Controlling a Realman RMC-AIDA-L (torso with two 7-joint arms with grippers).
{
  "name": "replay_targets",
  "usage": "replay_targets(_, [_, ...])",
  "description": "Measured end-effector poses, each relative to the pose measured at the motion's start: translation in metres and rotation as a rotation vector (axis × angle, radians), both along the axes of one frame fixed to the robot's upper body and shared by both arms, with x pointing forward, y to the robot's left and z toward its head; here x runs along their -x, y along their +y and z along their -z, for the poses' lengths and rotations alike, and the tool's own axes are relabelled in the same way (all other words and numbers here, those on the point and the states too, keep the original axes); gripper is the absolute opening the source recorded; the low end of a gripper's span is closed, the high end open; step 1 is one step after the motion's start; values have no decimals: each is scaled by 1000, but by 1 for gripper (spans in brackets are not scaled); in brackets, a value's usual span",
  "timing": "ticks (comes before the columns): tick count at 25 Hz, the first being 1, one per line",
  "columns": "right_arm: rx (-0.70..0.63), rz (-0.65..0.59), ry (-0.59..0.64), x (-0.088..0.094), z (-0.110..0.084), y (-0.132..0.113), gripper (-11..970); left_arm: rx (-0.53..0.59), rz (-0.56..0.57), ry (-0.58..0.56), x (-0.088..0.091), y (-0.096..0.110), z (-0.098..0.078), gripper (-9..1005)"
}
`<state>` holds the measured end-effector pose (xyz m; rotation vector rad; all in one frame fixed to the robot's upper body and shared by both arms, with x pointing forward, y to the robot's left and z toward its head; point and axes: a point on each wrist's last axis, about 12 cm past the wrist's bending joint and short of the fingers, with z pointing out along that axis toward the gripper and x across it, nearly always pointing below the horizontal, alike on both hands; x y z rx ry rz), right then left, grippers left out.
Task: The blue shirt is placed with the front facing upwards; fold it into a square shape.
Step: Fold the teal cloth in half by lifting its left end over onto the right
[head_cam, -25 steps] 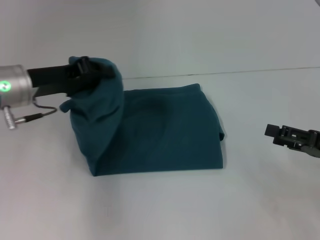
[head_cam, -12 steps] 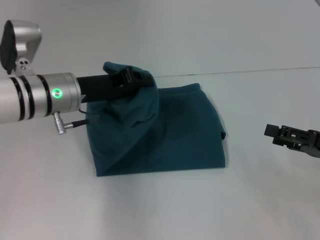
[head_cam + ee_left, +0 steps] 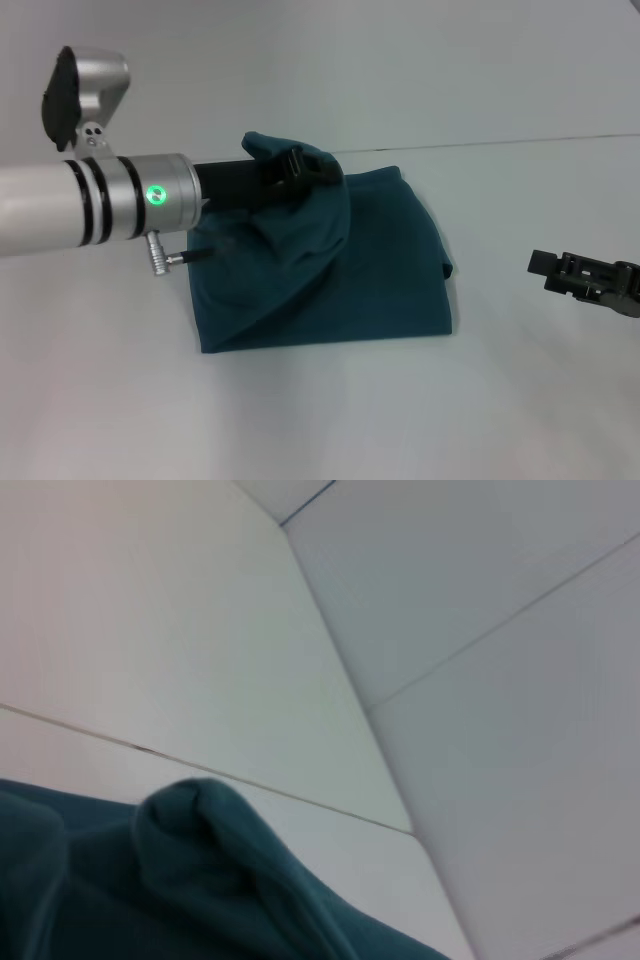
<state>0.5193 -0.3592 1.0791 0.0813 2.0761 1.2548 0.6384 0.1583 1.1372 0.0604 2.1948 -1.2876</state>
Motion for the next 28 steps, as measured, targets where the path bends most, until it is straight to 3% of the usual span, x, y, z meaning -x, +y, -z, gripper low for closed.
replay_targets(6, [1, -3, -1, -1, 0, 1, 866, -30, -53, -3, -6, -9, 11, 97])
replay_targets(14, [-1, -1, 0, 0, 0, 0, 864, -27, -23, -11, -7, -28, 11, 98])
replay_targets(20, [-3, -1, 2, 0, 0, 0, 863, -92, -2, -33, -7, -38, 14, 98])
replay_targets(28, [-3, 0, 1, 0, 0, 0, 861, -180, 72, -105, -10, -53, 2, 97])
